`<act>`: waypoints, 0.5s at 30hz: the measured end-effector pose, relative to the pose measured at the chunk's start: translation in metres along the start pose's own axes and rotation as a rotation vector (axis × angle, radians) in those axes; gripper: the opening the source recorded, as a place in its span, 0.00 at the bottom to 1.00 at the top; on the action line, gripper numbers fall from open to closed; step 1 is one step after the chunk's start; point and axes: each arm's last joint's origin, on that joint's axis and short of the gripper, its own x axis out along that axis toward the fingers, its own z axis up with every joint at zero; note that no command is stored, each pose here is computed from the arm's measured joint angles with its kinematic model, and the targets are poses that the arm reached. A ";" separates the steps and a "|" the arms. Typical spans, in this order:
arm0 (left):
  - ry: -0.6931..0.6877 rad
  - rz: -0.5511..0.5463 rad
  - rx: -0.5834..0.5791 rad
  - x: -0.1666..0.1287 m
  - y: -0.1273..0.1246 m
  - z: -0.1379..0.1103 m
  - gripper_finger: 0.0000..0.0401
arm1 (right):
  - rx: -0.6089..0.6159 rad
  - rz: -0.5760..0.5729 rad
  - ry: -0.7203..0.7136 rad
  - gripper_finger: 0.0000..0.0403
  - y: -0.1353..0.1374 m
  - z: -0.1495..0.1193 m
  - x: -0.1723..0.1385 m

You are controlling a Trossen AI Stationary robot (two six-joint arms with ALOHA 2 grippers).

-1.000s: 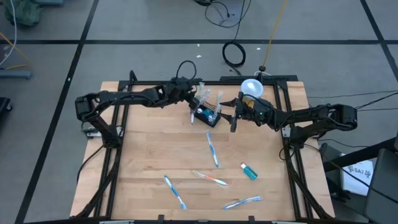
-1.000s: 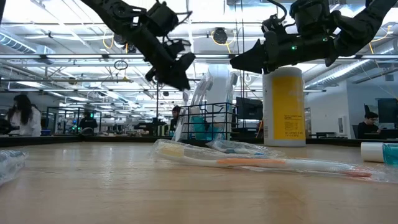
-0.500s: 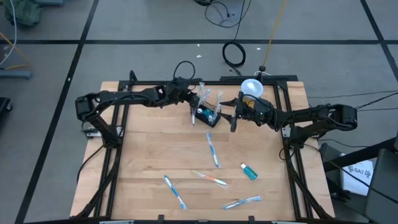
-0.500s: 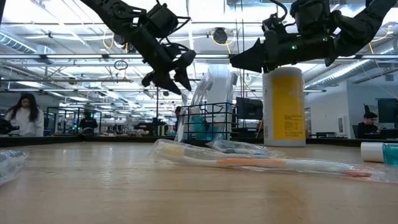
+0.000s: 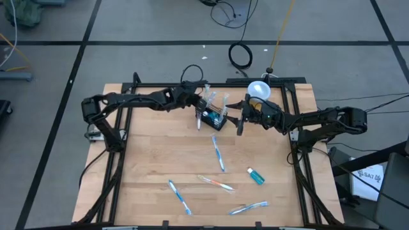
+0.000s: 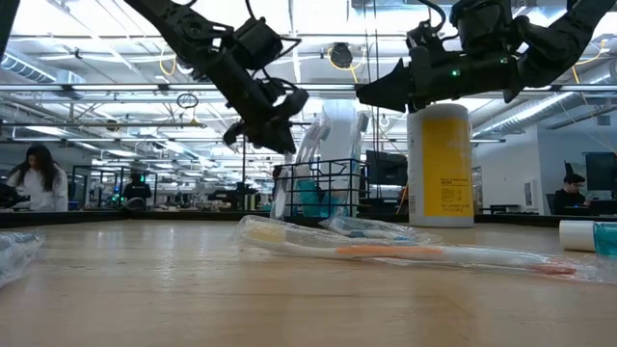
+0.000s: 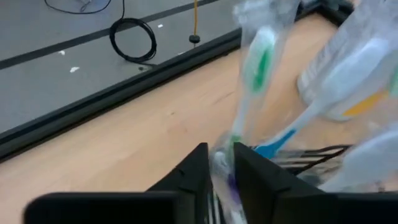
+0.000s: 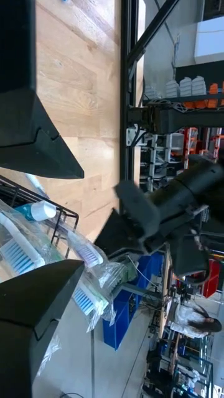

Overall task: Pick & Place toothbrushing station
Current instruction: Put the purple toothbrush into the black organizer

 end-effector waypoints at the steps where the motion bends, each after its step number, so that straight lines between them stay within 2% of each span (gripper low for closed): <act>1: 0.006 0.003 0.016 0.003 0.000 -0.002 0.16 | 0.000 0.000 -0.001 0.54 0.000 0.000 0.000; 6: -0.015 -0.008 0.035 0.006 -0.002 -0.001 0.03 | 0.000 0.000 -0.002 0.54 0.000 0.000 0.000; 12: -0.069 -0.029 0.020 0.004 -0.003 0.005 0.07 | 0.003 0.000 0.000 0.54 0.000 0.000 0.000; 15: -0.075 -0.024 0.018 0.004 -0.003 0.005 0.06 | 0.007 0.001 0.002 0.54 0.000 0.000 0.000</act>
